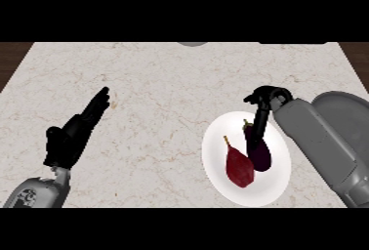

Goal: Pick the eggplant from the plate and place it in the pan

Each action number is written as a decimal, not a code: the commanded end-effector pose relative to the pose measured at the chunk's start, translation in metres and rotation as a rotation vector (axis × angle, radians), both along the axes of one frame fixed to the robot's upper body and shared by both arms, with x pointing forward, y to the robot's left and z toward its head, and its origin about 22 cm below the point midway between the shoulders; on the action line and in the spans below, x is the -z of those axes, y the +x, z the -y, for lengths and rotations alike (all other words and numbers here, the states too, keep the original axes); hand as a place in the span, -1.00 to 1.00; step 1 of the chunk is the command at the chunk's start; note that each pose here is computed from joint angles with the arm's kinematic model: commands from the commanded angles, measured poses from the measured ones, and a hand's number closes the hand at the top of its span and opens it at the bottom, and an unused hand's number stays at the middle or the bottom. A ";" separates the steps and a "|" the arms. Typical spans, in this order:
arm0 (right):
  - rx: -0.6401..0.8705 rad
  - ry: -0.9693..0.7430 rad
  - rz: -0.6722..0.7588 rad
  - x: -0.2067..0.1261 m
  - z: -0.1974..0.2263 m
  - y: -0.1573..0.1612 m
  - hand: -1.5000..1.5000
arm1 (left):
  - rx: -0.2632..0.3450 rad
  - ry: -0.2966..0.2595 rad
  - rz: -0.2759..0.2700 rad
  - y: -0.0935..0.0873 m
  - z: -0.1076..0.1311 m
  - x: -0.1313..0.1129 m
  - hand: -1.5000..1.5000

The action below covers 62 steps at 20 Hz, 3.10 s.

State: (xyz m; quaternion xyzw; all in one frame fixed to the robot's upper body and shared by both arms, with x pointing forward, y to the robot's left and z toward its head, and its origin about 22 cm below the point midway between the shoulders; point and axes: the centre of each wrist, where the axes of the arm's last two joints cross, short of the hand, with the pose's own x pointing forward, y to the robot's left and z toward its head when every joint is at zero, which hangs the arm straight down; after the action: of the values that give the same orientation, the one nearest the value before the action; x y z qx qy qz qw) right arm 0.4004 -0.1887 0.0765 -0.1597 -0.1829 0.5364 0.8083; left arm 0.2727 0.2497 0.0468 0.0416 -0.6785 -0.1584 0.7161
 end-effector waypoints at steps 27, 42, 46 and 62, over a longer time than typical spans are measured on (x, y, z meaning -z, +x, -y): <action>-0.132 -0.072 -0.127 0.060 -0.004 -0.036 1.00 | 0.031 -0.006 -0.005 0.001 -0.005 -0.025 0.00; -0.348 0.069 0.512 -0.001 -0.045 -0.110 1.00 | -0.088 -0.003 -0.051 -0.010 -0.017 0.003 0.00; -0.398 0.118 0.786 -0.033 -0.039 -0.145 1.00 | -0.146 0.012 -0.066 -0.015 -0.038 0.008 0.00; -0.101 0.115 1.360 -0.081 0.044 -0.278 1.00 | -0.066 -0.002 -0.027 -0.016 -0.022 -0.005 0.00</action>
State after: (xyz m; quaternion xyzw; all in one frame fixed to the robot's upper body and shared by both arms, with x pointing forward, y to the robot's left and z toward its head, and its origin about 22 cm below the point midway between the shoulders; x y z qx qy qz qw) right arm 0.1514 -0.2141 0.1469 -0.3822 -0.6671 0.3842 0.5112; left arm 0.2532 0.2753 0.0458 0.0722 -0.6654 -0.1254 0.7324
